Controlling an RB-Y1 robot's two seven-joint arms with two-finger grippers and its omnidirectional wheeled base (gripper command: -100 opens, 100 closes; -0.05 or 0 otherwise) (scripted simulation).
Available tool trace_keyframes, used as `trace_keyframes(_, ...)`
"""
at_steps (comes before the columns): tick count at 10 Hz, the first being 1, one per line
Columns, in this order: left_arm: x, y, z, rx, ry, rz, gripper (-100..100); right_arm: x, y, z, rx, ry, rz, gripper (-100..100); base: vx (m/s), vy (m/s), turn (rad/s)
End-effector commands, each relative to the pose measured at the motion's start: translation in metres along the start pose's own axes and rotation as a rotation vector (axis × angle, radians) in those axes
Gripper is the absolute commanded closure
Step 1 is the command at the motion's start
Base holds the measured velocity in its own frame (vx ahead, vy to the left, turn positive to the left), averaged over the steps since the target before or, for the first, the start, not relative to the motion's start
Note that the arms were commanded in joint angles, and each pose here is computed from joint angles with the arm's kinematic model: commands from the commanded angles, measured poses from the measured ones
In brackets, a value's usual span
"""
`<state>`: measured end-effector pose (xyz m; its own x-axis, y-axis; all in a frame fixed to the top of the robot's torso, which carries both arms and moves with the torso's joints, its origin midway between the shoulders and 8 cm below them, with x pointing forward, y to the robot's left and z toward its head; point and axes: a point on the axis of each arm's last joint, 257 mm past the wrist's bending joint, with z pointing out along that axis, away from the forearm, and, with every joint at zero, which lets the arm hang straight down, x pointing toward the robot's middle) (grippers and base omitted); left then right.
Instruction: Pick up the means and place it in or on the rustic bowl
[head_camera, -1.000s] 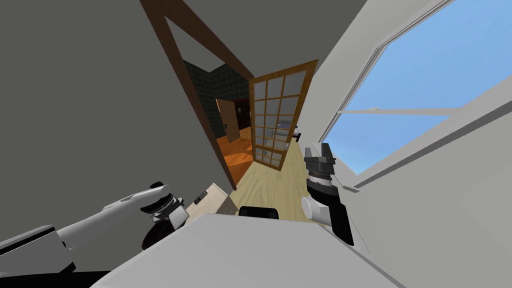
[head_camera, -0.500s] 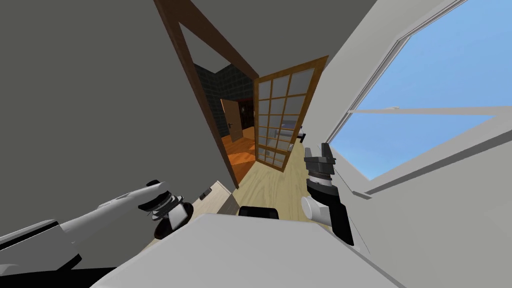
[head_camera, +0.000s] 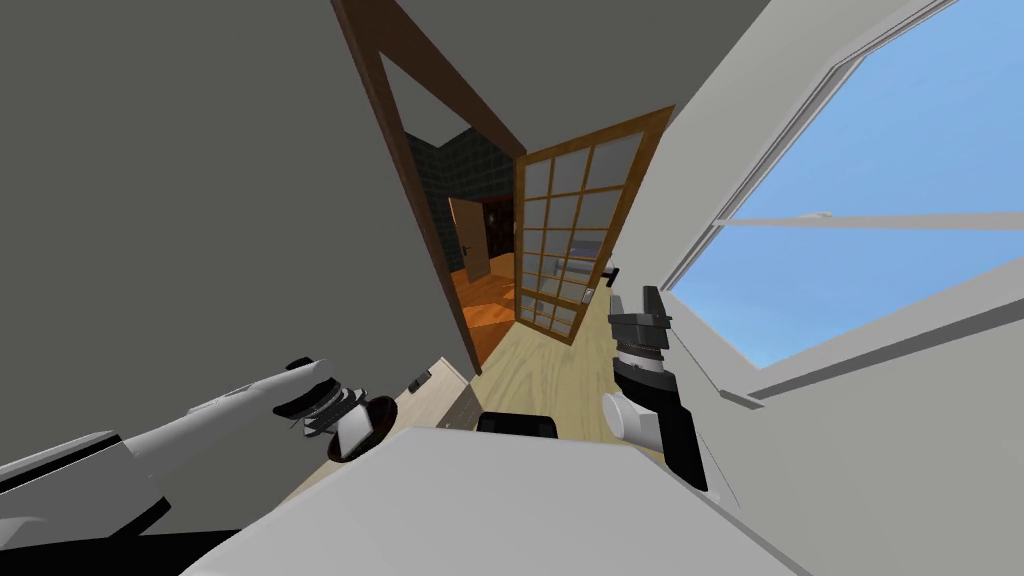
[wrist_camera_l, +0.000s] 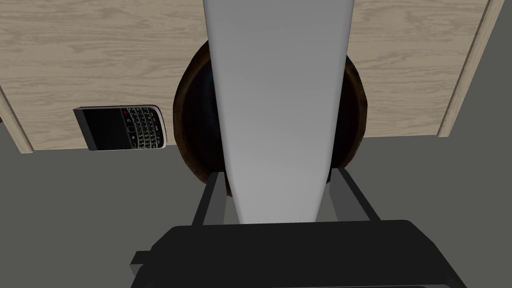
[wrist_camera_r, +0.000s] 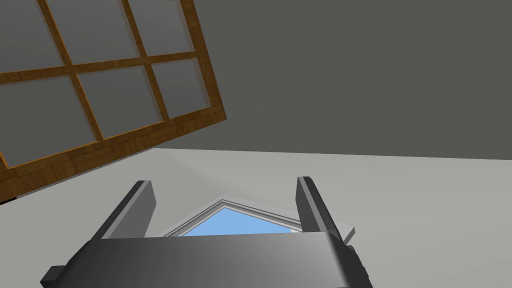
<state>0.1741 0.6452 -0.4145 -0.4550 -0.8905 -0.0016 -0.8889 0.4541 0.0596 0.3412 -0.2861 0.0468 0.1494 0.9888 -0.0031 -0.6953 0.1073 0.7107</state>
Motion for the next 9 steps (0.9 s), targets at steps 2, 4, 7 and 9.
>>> trace_keyframes(2,-0.0005,-0.0112,-0.0039,0.032,0.011,0.032,100,0.0000,0.0000,0.0000,0.000,0.000,0.000,0,-0.026,0.025,0.082)
trace_keyframes(4,-0.0011,-0.0071,-0.0034,0.024,0.010,0.026,-100,0.0000,0.0000,0.0000,0.000,0.000,0.000,0,-0.005,0.005,0.007)
trace_keyframes(7,-0.0012,-0.0071,-0.0034,0.023,0.010,0.026,-100,0.0000,0.0000,0.0000,0.000,0.000,0.000,0,0.000,0.000,0.000)
trace_keyframes(9,-0.0012,-0.0071,-0.0034,0.023,0.010,0.026,0,0.0000,0.0000,0.0000,0.000,0.000,0.000,0,0.000,0.000,0.000)
